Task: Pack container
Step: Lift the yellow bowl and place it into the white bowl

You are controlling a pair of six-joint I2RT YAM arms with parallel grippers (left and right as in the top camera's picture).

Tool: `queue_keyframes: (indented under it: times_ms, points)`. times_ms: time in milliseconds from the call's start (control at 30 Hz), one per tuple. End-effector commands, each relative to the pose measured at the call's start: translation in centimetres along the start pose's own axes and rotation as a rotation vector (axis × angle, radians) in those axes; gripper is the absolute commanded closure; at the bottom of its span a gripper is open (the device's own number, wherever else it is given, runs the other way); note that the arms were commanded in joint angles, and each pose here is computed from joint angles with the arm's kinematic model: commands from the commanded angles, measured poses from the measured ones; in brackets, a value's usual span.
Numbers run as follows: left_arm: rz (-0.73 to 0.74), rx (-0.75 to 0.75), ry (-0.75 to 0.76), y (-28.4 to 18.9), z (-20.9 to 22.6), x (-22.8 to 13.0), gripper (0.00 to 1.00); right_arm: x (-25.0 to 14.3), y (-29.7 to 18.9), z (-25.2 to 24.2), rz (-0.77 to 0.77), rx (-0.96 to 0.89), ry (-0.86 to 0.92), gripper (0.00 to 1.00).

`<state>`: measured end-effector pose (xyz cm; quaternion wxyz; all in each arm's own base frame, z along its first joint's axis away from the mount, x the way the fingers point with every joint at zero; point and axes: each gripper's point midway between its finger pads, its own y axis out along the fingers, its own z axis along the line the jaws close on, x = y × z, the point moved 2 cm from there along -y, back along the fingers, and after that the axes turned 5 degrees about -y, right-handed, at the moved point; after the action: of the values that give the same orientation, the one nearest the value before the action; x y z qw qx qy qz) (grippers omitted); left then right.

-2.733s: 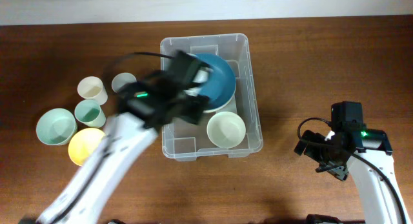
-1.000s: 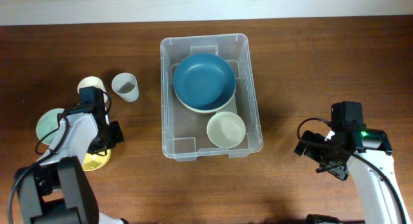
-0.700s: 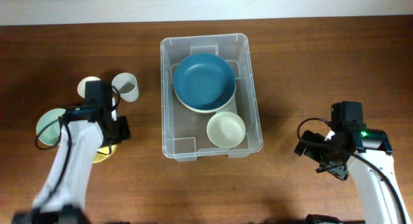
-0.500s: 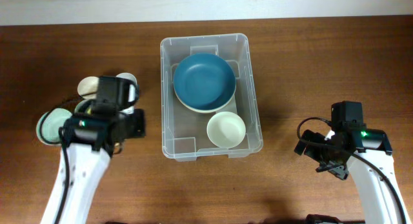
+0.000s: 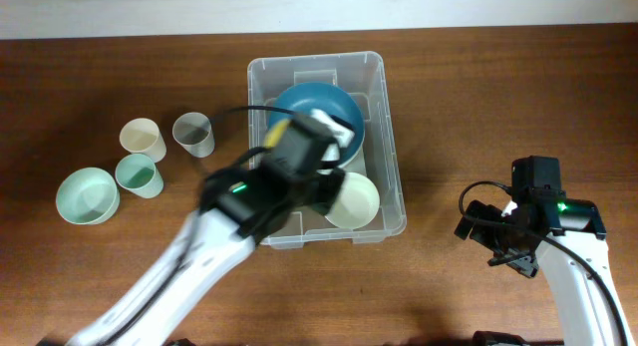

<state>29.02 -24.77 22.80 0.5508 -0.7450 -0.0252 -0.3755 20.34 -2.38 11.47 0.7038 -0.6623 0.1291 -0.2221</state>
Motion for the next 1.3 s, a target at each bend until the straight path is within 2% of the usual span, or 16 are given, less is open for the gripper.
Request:
queue_keyframes:
  times_ms: [0,133,333,400,433,467,500,567,767,967,1067,1267]
  points:
    - [0.115,-0.106,0.053,4.5,-2.5,-1.6,1.00,0.0,0.1,-0.2,-0.004,-0.015,-0.005,0.01]
    - [0.188,-0.172,0.093,7.6,-4.2,-3.0,1.00,0.1,0.1,-0.2,-0.006,-0.014,-0.005,0.01]
    - [0.208,-0.173,0.098,8.2,-4.5,-3.5,1.00,0.1,0.1,-0.1,-0.009,-0.013,-0.005,0.01]
    - [0.208,-0.173,0.098,8.2,-4.5,-3.5,0.97,0.1,0.1,-0.1,-0.009,-0.013,-0.005,0.01]
    - [0.208,-0.173,0.098,8.2,-4.5,-3.5,0.82,0.1,0.1,-0.1,-0.009,-0.013,-0.005,0.02]
    - [0.208,-0.173,0.098,8.2,-4.5,-3.5,0.57,0.1,0.1,-0.1,-0.009,-0.013,-0.005,0.02]
    - [0.208,-0.172,0.098,8.2,-4.5,-3.5,0.43,0.1,0.1,-0.2,-0.009,-0.013,-0.005,0.01]
    - [0.203,-0.174,0.113,8.1,-4.4,-3.4,0.27,0.1,0.1,-0.2,-0.008,-0.014,-0.005,0.01]
    - [0.119,0.022,0.056,3.3,1.0,-0.5,0.24,0.1,0.1,-0.2,-0.009,-0.014,-0.005,0.01]
    - [-0.059,0.254,-0.122,-5.8,10.3,1.4,0.19,0.1,0.1,-0.2,-0.009,-0.014,-0.024,0.01]
    - [-0.101,0.348,-0.241,-9.3,15.0,0.5,0.19,0.1,0.1,-0.2,-0.009,-0.014,-0.024,0.01]
    - [-0.033,0.544,-0.543,-13.2,24.6,-5.3,0.19,0.1,0.1,-0.2,-0.010,-0.014,-0.024,0.01]
